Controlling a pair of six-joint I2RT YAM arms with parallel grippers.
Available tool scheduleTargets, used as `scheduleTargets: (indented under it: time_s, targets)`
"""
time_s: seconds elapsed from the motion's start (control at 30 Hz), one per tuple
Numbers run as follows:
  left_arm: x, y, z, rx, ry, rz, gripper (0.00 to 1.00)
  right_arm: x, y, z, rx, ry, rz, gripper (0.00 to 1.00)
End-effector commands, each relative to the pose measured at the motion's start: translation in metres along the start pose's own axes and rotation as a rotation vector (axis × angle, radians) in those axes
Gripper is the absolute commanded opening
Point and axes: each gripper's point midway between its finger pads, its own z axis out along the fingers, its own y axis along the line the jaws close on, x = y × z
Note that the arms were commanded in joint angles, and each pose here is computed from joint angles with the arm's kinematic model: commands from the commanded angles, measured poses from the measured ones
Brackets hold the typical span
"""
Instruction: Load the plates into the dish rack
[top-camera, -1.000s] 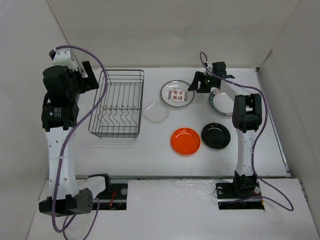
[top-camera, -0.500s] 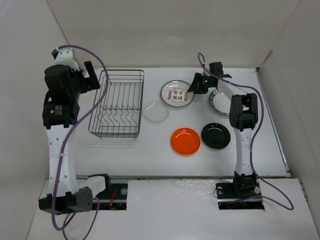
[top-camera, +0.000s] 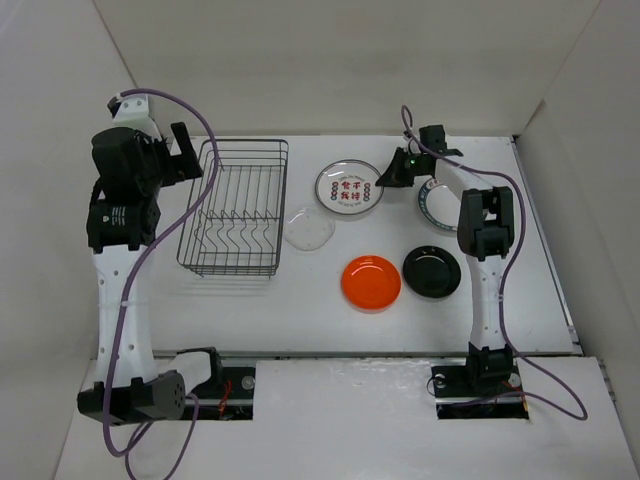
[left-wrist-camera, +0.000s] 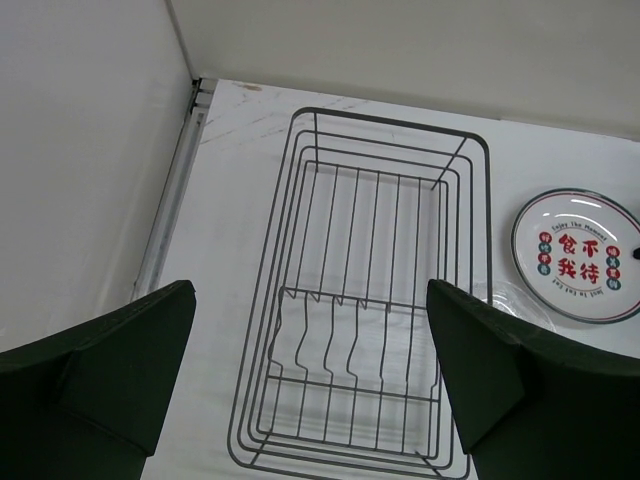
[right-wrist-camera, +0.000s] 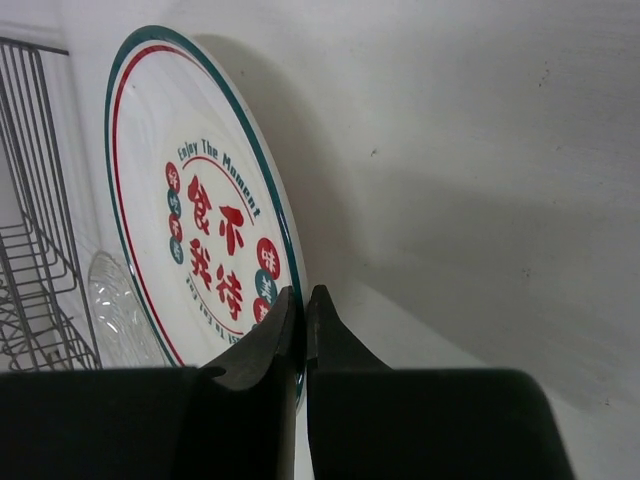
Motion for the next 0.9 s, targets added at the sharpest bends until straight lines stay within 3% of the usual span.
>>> scheduleTargets:
  time_s: [0.0,0.23,0.27,0.4,0.5,0.63,0.73,0.87]
  targets:
    - [-0.014,-0.003,0.001,0.024,-0.034,0.017,1.0,-0.004,-0.021,0.004,0.061,-0.038,0.015,0.0]
    - [-0.015,-0.034,0.022,0.198,0.001,0.018,1.0,-0.088,0.022,-0.088,0.13,-0.43,0.035,0.0]
    - [-0.014,-0.038,0.025,0.224,0.003,0.018,1.0,-0.103,0.045,-0.119,0.116,-0.509,0.013,0.0]
    - [-0.029,-0.072,0.034,0.343,-0.033,0.049,1.0,-0.12,0.086,-0.176,0.093,-0.648,-0.07,0.0]
    - [-0.025,-0.096,0.049,0.443,0.007,0.063,1.0,-0.107,0.124,-0.194,0.033,-0.65,-0.188,0.0]
    - [-0.018,-0.151,0.041,0.779,0.04,0.08,1.0,-0.075,0.181,-0.204,-0.167,-0.598,-0.338,0.0]
    - [-0.022,-0.179,0.033,0.939,0.015,0.079,1.0,-0.036,0.231,-0.203,-0.31,-0.538,-0.482,0.0]
    - [-0.005,-0.199,0.039,1.039,0.075,0.064,1.0,-0.004,0.268,-0.207,-0.43,-0.53,-0.599,0.0]
